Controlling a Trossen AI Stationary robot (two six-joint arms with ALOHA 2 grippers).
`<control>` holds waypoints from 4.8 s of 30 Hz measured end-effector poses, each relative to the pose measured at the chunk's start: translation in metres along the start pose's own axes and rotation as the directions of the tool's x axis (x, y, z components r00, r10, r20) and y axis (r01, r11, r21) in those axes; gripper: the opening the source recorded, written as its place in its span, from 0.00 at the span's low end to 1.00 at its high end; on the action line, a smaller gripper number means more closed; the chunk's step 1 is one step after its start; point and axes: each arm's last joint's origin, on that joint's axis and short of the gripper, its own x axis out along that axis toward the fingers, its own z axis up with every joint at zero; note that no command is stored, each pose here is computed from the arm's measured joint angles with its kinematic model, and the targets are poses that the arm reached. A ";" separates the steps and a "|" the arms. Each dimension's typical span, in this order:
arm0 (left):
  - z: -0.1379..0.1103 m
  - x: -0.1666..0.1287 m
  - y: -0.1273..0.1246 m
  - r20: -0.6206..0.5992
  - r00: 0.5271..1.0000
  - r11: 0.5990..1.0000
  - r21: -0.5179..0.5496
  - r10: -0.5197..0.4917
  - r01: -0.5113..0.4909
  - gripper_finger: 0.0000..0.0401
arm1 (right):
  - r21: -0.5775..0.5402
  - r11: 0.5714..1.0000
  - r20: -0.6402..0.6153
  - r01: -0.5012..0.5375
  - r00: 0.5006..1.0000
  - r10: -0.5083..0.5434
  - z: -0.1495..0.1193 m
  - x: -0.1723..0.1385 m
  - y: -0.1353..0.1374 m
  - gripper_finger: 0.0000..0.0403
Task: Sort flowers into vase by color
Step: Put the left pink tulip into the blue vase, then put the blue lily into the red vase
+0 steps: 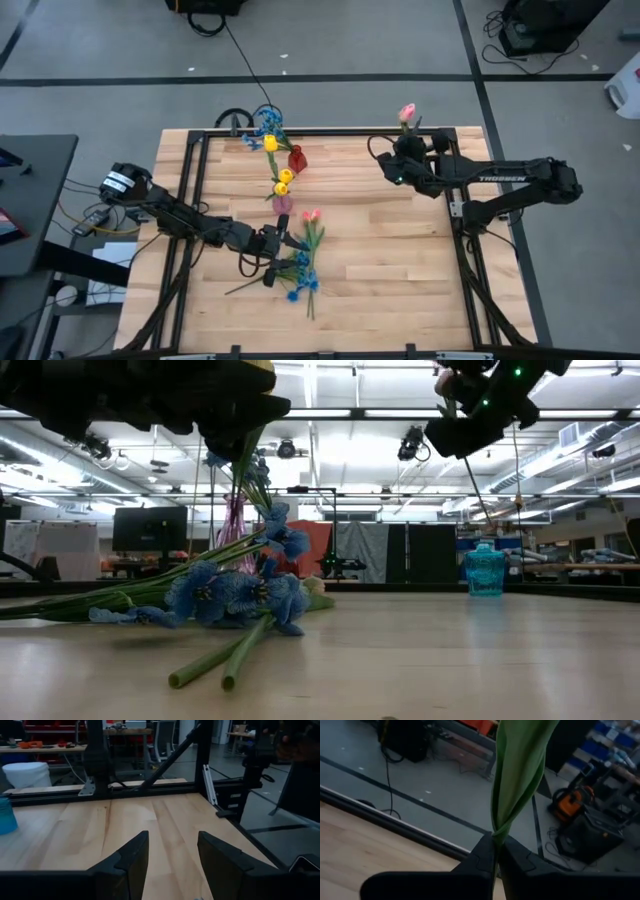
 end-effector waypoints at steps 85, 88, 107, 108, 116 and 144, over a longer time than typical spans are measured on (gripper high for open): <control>0.001 -0.028 -0.026 -0.815 0.541 0.944 -0.313 -0.209 -0.107 0.44 | 0.260 0.631 0.111 -0.731 0.672 0.732 -0.065 -0.112 0.043 0.33; 0.004 -0.036 -0.034 -0.864 0.490 0.963 -0.220 -0.116 -0.158 0.44 | 0.251 0.620 0.185 -0.744 0.665 0.724 -0.077 -0.112 0.045 0.33; -0.031 -0.025 -0.048 -0.900 0.434 0.945 -0.175 -0.040 -0.275 0.44 | 0.315 0.582 0.317 -0.750 0.661 0.680 -0.116 -0.095 0.043 0.33; -0.033 -0.024 -0.048 -0.902 0.430 0.942 -0.176 -0.039 -0.284 0.44 | 0.312 0.579 0.319 -0.753 0.657 0.683 -0.115 -0.095 0.043 0.33; -0.046 -0.019 -0.049 -0.919 0.394 0.934 -0.158 -0.020 -0.320 0.44 | 0.304 0.562 0.315 -0.769 0.638 0.703 -0.115 -0.096 0.044 0.33; -0.050 -0.013 -0.049 -0.900 0.434 0.969 -0.067 0.044 -0.238 0.05 | 0.282 0.532 0.299 -0.799 0.600 0.742 -0.116 -0.097 0.045 0.33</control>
